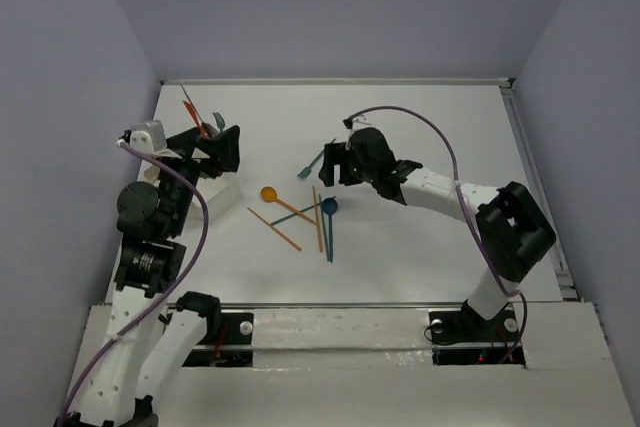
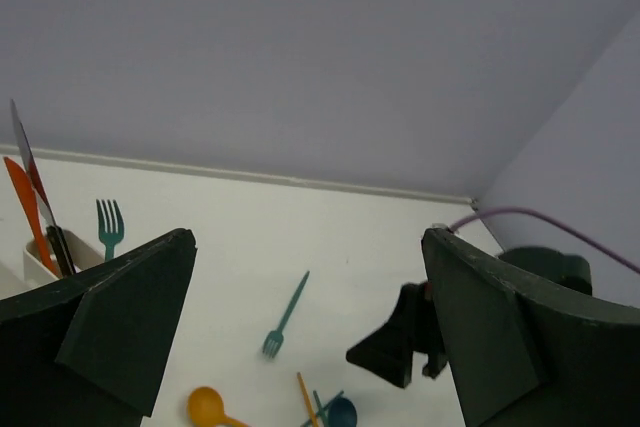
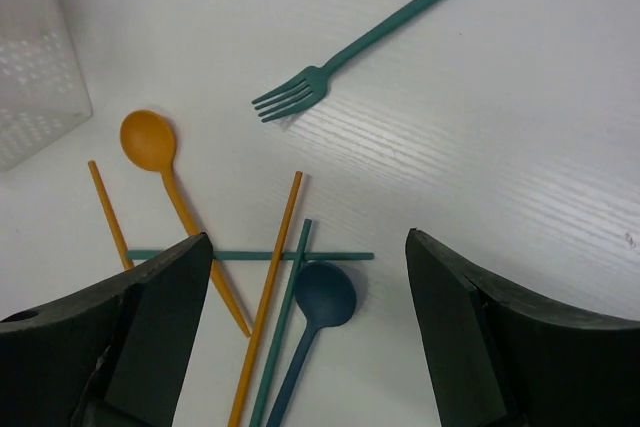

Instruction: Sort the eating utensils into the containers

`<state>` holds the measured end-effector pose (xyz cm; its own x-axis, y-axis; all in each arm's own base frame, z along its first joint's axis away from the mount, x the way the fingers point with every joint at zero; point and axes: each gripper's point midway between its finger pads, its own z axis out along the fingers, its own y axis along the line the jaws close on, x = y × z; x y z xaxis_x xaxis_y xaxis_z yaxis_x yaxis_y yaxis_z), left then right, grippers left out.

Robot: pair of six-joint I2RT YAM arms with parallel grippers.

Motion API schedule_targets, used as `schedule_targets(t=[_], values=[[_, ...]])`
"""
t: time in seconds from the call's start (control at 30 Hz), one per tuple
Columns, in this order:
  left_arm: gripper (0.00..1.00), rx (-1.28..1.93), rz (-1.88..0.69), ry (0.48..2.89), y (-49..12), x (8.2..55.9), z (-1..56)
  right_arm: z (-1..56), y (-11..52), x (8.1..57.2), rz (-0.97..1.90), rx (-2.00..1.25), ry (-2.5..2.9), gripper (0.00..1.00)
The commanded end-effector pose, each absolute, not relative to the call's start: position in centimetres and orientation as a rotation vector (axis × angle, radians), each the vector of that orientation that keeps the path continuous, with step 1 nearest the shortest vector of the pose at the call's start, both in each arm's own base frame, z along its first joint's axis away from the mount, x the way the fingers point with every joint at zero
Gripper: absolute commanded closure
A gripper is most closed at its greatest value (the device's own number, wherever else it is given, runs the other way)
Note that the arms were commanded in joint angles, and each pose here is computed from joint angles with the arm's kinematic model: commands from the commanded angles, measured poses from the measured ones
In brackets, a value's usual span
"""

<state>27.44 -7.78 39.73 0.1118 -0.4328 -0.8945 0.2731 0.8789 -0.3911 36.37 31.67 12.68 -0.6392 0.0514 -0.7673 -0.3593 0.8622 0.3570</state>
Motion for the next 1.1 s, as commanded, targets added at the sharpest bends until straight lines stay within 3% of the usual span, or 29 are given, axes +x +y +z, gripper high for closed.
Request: schedule_targets(t=[0.0,0.17,0.47,1.07], values=[[0.01,0.014,-0.604,1.426,-9.9,24.5,36.9,14.5,33.0,37.8,0.529,-0.516,2.114,0.16],[0.01,0.076,-0.646,1.38,-10.8,22.5,36.8,13.7,32.3,37.1,0.43,-0.857,2.107,0.13],[0.01,0.022,-0.569,1.377,-9.7,21.8,36.4,12.1,31.8,40.7,0.381,-1.042,2.145,0.0],[0.01,-0.057,-0.463,1.437,-8.0,24.2,35.0,6.8,29.8,47.6,0.226,-1.34,2.163,0.0]])
